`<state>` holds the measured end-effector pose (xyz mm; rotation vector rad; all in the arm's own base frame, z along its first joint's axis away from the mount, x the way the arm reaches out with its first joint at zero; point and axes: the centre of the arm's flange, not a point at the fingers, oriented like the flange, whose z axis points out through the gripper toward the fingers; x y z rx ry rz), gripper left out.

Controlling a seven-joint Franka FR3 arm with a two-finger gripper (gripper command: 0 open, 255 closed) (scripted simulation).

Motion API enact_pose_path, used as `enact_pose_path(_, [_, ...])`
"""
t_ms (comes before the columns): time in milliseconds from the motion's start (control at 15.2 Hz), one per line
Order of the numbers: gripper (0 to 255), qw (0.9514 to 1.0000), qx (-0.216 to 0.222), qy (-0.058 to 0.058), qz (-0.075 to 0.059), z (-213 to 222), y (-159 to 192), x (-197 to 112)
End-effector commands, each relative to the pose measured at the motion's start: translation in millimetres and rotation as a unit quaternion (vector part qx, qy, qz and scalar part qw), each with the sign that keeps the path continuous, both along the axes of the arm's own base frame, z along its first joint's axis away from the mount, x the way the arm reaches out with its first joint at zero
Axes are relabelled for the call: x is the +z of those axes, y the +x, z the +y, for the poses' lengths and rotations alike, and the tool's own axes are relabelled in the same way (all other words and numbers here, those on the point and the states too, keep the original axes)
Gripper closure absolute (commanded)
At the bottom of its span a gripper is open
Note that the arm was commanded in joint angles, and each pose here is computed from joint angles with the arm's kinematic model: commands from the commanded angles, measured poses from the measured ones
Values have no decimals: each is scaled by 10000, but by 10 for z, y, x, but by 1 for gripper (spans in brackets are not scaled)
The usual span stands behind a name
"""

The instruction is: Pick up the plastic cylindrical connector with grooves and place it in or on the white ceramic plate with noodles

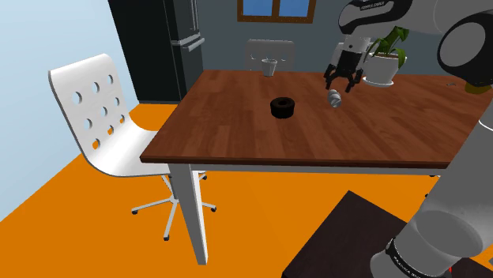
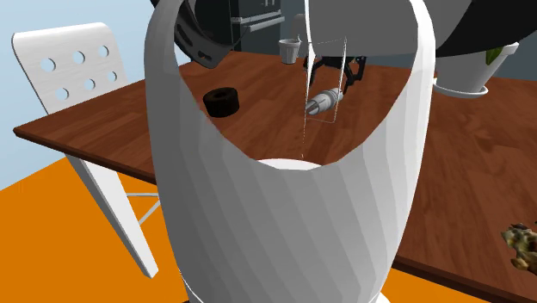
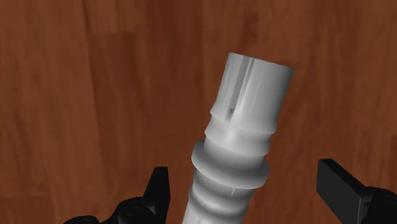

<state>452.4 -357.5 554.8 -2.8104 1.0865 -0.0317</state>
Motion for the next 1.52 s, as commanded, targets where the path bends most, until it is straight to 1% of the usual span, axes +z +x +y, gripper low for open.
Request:
enact_pose_path(0, [0, 9998, -213, 26, -3, -26, 1, -98])
enact_pose_path(330, [0, 9998, -213, 26, -3, 8, 22, -389])
enact_pose_path(858, [0, 9998, -213, 26, -2, 8, 22, -389])
enact_pose_path(924, [255, 9998, -213, 26, -2, 8, 22, -389])
enact_pose_path(1452, [255, 9998, -213, 26, -2, 8, 22, -389])
